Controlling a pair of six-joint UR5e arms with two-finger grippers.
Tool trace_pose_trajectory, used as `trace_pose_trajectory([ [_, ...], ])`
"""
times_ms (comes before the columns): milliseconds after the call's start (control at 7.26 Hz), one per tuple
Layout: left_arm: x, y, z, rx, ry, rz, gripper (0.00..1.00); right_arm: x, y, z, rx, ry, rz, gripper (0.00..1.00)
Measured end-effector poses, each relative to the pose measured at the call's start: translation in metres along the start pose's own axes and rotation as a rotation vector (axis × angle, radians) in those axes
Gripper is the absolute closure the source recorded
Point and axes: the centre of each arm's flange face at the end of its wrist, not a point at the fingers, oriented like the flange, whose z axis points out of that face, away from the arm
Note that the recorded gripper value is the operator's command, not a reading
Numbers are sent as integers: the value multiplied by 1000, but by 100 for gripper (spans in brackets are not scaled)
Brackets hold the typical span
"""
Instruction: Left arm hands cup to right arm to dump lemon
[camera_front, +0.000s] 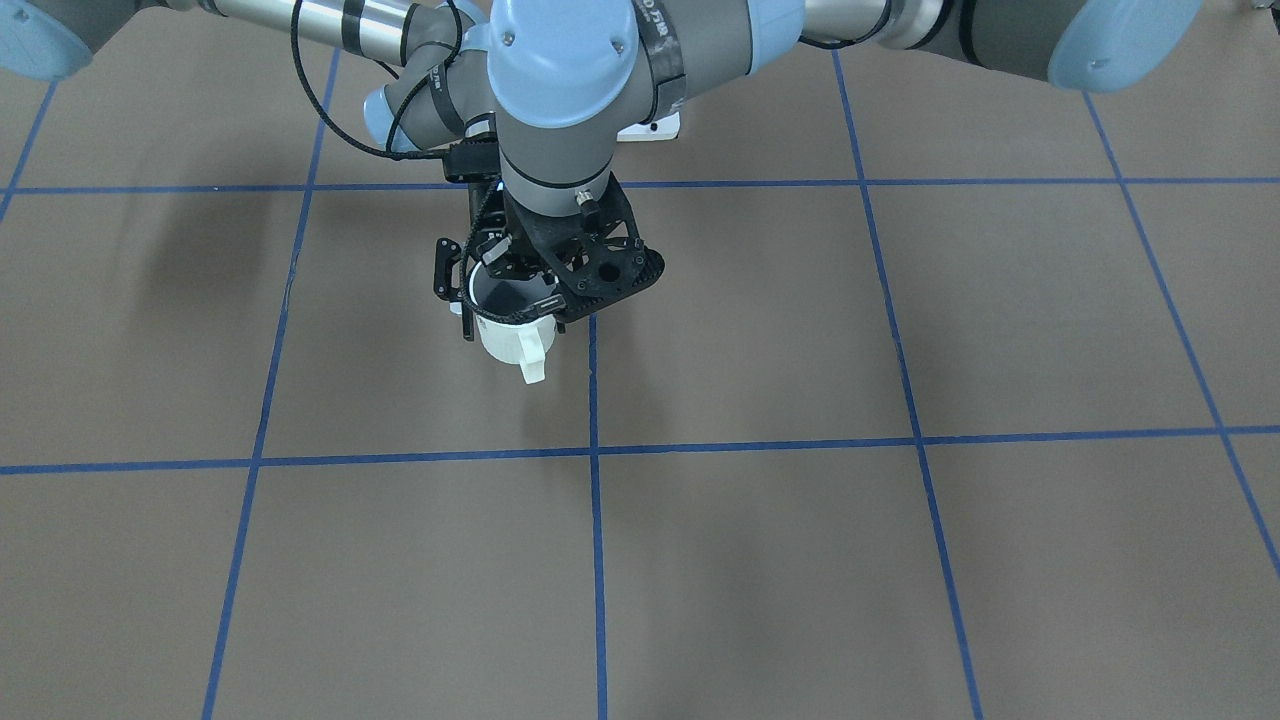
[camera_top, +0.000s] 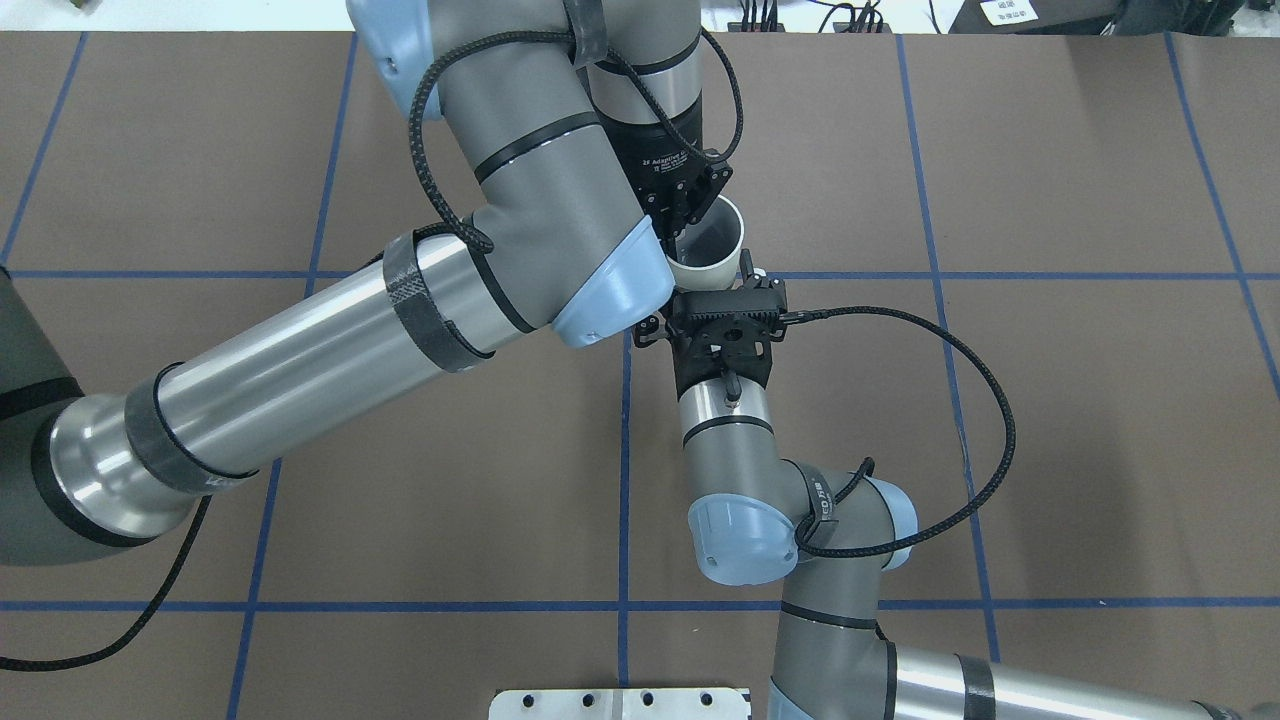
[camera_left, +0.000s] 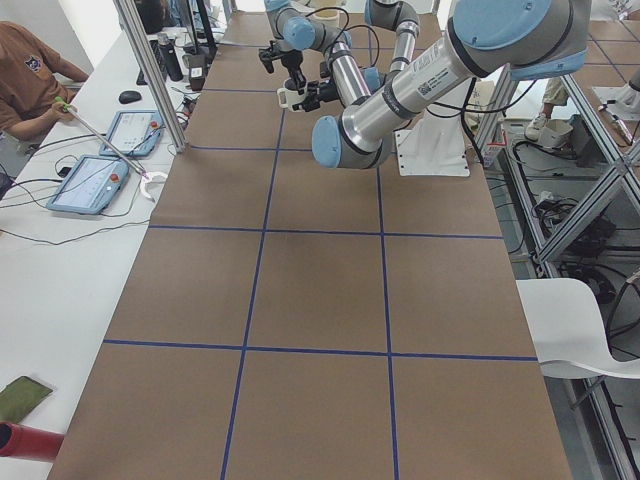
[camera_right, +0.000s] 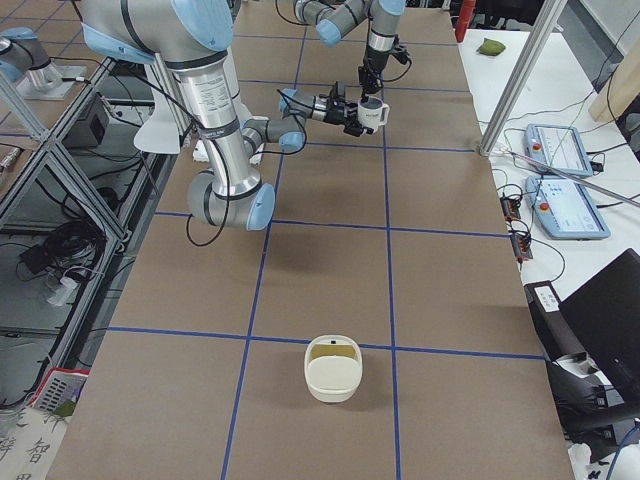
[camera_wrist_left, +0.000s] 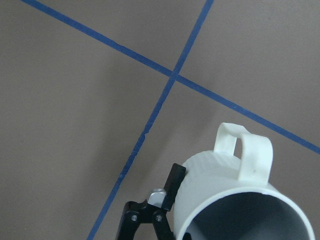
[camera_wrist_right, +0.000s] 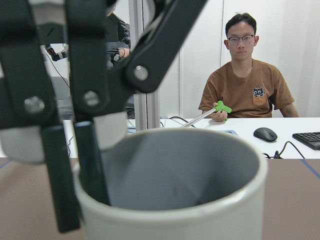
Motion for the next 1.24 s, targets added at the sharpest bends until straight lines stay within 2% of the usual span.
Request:
trace_pose_trajectory([
  [413, -1, 6, -14, 5, 33, 22, 100, -4, 2, -5, -6, -11, 6, 0],
  [688, -4, -4, -34, 25, 59, 21, 100, -6, 4, -10, -11, -22, 13, 0],
  [1101, -22, -56, -96, 104, 117, -23, 100, -8, -2, -15, -20, -37, 25, 0],
  [1239, -36, -79, -110, 131, 117, -17, 100, -6, -7, -14, -28, -44, 11, 0],
])
